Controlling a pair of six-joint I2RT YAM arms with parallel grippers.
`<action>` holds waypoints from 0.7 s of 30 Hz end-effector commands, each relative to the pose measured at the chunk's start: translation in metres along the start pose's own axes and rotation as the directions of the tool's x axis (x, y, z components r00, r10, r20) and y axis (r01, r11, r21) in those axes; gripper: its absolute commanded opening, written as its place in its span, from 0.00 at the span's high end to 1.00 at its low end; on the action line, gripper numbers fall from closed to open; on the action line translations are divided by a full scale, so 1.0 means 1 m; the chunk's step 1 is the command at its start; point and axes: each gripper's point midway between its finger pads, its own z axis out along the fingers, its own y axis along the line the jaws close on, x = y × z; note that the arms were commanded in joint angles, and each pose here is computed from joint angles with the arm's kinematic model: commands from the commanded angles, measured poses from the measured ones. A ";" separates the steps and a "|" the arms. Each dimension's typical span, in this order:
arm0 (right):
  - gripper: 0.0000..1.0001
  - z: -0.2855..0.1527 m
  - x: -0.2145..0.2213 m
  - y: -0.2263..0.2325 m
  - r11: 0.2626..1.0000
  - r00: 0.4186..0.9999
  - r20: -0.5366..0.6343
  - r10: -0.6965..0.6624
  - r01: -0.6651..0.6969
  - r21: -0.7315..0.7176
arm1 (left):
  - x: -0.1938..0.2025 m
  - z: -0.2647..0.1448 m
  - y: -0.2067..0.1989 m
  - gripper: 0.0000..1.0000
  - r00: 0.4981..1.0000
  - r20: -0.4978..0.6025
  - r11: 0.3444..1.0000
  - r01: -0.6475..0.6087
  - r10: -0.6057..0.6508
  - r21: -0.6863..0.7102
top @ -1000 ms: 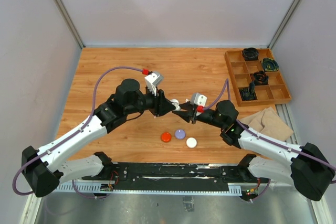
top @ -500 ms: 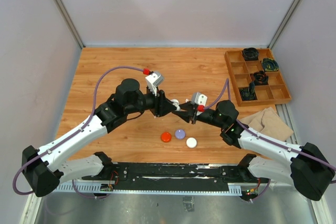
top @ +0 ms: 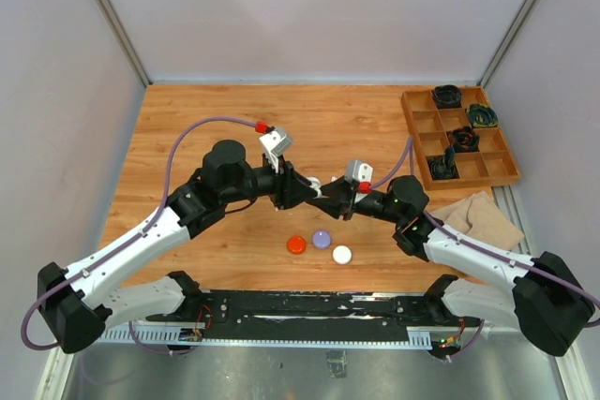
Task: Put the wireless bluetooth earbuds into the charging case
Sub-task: Place the earbud in the charging case.
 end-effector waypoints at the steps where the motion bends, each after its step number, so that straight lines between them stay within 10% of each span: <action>1: 0.91 0.006 -0.010 0.013 0.994 0.999 0.018 0.037 -0.035 -0.105 | -0.031 -0.006 -0.027 0.60 0.991 0.111 0.991 -0.083 0.072 0.102; 21: 0.92 0.004 -0.005 -0.006 0.993 0.994 0.008 0.110 -0.109 -0.047 | -0.018 -0.018 -0.011 0.60 0.998 0.069 1.000 -0.011 0.012 -0.013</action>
